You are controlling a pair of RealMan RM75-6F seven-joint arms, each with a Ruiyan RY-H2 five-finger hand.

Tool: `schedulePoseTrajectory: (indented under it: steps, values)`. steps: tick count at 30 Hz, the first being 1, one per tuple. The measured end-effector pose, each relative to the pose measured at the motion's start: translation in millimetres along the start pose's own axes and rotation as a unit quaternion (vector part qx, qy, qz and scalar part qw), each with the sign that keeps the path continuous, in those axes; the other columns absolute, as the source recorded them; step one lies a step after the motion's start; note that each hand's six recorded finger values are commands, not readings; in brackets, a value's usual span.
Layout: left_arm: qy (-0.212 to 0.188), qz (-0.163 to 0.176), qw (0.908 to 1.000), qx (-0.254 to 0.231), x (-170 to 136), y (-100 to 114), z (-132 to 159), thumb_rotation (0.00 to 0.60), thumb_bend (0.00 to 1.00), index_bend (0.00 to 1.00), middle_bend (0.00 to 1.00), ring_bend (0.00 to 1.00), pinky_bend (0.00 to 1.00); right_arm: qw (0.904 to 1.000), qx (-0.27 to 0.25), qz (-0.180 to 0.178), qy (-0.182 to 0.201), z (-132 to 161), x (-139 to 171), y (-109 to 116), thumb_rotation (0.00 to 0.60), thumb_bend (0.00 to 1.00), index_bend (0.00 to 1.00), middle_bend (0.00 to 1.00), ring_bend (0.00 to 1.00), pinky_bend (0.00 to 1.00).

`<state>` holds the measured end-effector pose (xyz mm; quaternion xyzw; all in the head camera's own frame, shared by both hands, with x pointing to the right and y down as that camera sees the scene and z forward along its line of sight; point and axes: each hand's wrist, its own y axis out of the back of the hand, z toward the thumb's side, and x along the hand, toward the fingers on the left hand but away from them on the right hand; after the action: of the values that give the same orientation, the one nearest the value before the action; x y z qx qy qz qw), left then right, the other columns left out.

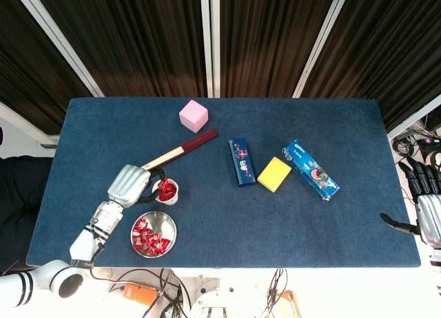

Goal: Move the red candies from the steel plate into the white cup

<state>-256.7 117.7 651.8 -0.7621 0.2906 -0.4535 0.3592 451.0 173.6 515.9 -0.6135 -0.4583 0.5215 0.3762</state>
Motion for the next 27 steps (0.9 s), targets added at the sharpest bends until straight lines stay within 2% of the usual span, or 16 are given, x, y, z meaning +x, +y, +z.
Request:
schedulePoseTrajectory:
  steps: [7, 12, 15, 22, 27]
  values:
    - [0.007, 0.018, 0.9998, 0.006, -16.8, 6.3, -9.8, 0.600, 0.23, 0.36, 0.96, 0.92, 0.83, 1.0000, 0.000, -0.002, 0.003, 1.8, -0.7, 1.5, 0.600, 0.16, 0.00, 0.01, 0.00, 0.02]
    - [0.010, 0.046, 0.9988, 0.011, -41.0, 13.7, -19.9, 0.600, 0.23, 0.37, 0.96, 0.92, 0.83, 1.0000, 0.000, -0.007, 0.007, 3.8, -0.8, 3.7, 0.600, 0.16, 0.00, 0.01, 0.00, 0.03]
    - [0.014, 0.052, 0.9985, 0.011, -59.0, 9.9, -28.7, 0.600, 0.23, 0.38, 0.96, 0.92, 0.83, 0.9999, -0.001, -0.007, 0.011, 6.0, -1.6, 3.7, 0.600, 0.16, 0.00, 0.01, 0.00, 0.03]
    - [0.001, 0.014, 0.9983, 0.056, -85.6, -19.8, -34.5, 0.600, 0.23, 0.38, 0.96, 0.92, 0.83, 0.9998, 0.000, -0.007, 0.017, 10.3, -1.6, 3.0, 0.600, 0.16, 0.00, 0.01, 0.00, 0.03]
    - [-0.021, -0.015, 0.9932, 0.114, -93.1, -41.6, -28.0, 0.600, 0.23, 0.38, 0.96, 0.92, 0.83, 0.9998, -0.001, -0.006, 0.019, 12.3, -0.2, 1.9, 0.600, 0.16, 0.00, 0.01, 0.00, 0.03]
